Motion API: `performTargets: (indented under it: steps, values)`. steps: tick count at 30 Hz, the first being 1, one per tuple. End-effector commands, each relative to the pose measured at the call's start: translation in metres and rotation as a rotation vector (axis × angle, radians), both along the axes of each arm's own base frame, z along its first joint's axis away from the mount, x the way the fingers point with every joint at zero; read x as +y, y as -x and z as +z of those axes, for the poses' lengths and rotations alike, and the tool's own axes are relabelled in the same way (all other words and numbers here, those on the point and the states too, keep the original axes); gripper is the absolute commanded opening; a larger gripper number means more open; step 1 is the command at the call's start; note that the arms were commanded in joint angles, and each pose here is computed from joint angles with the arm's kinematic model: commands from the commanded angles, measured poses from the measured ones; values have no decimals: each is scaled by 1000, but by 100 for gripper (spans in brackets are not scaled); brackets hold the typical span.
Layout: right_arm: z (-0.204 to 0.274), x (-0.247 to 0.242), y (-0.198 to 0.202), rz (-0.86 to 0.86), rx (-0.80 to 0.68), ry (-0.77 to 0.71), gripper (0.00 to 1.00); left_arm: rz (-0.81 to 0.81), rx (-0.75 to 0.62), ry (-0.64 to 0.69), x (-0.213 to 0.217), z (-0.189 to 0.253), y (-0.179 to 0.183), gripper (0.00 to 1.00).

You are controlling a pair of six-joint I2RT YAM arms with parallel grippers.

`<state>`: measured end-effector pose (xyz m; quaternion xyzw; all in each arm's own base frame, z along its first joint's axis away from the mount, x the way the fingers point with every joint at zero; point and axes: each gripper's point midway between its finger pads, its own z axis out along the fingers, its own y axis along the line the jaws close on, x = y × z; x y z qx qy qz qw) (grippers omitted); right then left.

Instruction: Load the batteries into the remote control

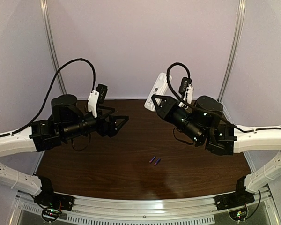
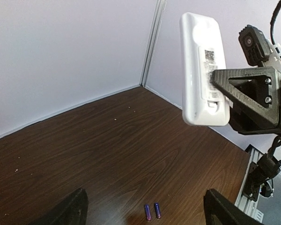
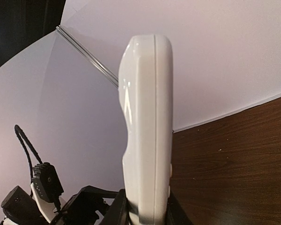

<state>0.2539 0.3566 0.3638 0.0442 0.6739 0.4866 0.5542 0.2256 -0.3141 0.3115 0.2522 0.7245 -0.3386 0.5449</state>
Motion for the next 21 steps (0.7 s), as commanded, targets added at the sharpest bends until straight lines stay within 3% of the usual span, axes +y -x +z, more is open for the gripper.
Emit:
performTargets:
  steps: [1, 21]
  values:
    - [3, -2, -3, -6, 49, -135, 1, 4, -95, 41, -22, 35, -5, 86]
    - [-11, 21, 4, 66, 60, -138, 1, -79, -112, -54, -81, 27, -3, 75]
